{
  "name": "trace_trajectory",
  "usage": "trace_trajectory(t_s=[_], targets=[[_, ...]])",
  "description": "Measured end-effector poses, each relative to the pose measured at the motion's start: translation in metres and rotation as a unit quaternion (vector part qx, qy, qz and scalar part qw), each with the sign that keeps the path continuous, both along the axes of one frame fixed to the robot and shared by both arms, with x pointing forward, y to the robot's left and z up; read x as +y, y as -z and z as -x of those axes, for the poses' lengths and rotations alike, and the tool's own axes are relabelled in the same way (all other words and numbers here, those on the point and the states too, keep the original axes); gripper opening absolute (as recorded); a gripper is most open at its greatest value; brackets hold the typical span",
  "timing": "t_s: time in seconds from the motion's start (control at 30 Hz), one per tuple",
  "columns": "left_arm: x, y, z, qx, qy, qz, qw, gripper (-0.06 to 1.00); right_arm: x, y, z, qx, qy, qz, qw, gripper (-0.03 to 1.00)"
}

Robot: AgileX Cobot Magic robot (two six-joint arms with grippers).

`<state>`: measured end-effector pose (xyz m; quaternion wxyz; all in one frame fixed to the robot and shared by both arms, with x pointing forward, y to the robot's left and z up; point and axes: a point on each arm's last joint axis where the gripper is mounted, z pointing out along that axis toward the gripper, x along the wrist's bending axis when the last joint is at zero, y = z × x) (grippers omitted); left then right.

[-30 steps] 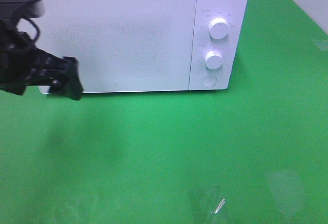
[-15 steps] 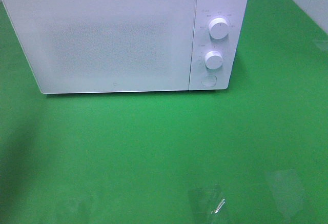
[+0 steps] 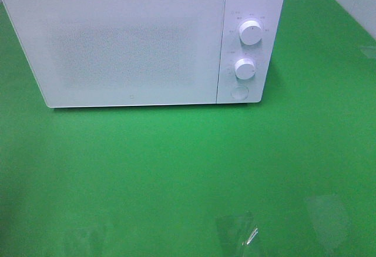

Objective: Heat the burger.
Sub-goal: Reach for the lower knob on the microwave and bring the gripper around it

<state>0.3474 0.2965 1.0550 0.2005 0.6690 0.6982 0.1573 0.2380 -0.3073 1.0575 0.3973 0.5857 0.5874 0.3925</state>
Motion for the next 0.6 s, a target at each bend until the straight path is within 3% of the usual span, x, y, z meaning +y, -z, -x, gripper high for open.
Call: trace_trajectory(t_s=[0.23,0.6], targets=[[0.0,0.006,0.042,-0.08,0.003,-0.002,0.997,0.99,0.0,0.0,0.0,0.0,0.0,0.0,1.0,0.76],[0.0,0.001,0.071,-0.159,0.013,-0.003,0.987,0.99,0.0,0.0,0.0,0.0,0.0,0.0,1.0,0.76]])
